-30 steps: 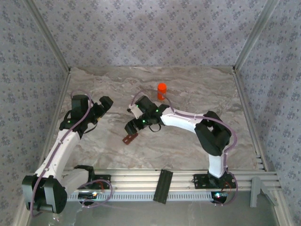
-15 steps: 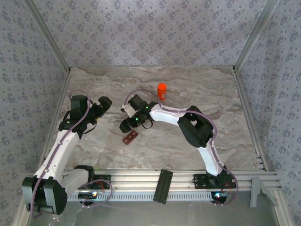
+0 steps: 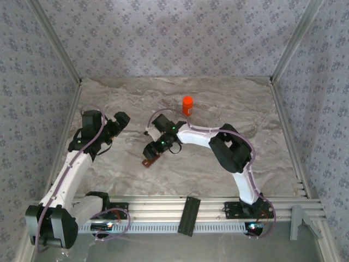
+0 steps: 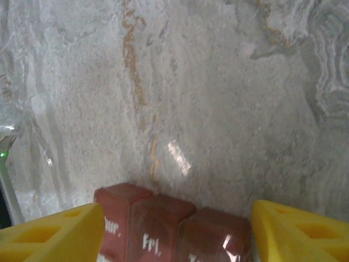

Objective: Sort the pills into containers

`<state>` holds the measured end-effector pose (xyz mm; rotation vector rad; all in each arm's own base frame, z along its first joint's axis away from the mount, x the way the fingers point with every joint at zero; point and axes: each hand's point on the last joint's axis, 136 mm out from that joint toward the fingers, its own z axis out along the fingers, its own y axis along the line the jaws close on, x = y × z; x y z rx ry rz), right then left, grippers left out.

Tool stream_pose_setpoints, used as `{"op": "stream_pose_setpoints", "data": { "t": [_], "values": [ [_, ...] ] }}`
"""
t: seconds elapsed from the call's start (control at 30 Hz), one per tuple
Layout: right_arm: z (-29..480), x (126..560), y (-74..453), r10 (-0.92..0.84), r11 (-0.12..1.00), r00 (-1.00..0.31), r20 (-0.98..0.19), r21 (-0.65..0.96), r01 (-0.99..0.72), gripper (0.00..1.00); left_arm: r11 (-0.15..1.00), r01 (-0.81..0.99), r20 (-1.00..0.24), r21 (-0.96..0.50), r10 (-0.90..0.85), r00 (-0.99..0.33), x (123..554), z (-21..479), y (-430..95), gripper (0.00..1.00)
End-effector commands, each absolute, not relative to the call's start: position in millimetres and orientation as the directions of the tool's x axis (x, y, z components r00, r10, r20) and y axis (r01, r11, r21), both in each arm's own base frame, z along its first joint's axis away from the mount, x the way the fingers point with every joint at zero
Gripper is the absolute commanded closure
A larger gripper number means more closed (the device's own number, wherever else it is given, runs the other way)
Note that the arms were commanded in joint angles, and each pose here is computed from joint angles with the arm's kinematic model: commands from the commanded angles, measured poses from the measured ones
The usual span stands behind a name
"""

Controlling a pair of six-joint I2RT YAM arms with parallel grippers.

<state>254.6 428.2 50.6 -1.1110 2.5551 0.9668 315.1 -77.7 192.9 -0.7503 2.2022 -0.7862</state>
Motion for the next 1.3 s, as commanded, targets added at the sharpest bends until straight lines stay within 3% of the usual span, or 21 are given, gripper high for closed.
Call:
{"op": "stream_pose_setpoints", "data": {
  "t": [0.0, 0.33, 0.53, 0.73, 0.9, 1.27],
  "values": [
    [71.3, 236.3, 427.4, -0.601, 0.456, -0.669, -0.438, 0.499, -0.737, 0.28, 0.649, -0.266, -0.408, -0.713, -0.693, -0.595, 319.1, 204.6, -76.7, 0.0],
    [66.6, 196.0, 411.8, -0.64, 0.447, -0.649, -0.411, 0.487, -0.75, 0.28, 0.649, -0.265, -0.411, -0.713, -0.693, -0.592, 318.4, 204.4, -75.8, 0.0],
    [63.3, 208.1, 385.3, -0.727, 0.465, -0.53, -0.437, 0.254, -0.848, 0.16, 0.647, -0.263, -0.41, -0.716, -0.694, -0.592, 319.4, 205.1, -76.7, 0.0],
    [59.0, 214.3, 378.2, -0.841, 0.334, -0.33, -0.428, 0.07, -0.94, 0.13, 0.647, -0.264, -0.41, -0.716, -0.695, -0.591, 319.1, 204.8, -76.2, 0.0],
    [54.4, 208.6, 384.1, -0.896, 0.237, -0.223, -0.385, 0.011, -0.972, 0.12, 0.647, -0.263, -0.411, -0.716, -0.695, -0.591, 319.6, 204.7, -76.3, 0.0],
    [37.6, 196.1, 402.4, -0.924, 0.15, -0.152, -0.352, 0.035, -0.988, 0.12, 0.648, -0.263, -0.413, -0.715, -0.695, -0.589, 320.7, 205.7, -76.0, 0.0]
  ]
}}
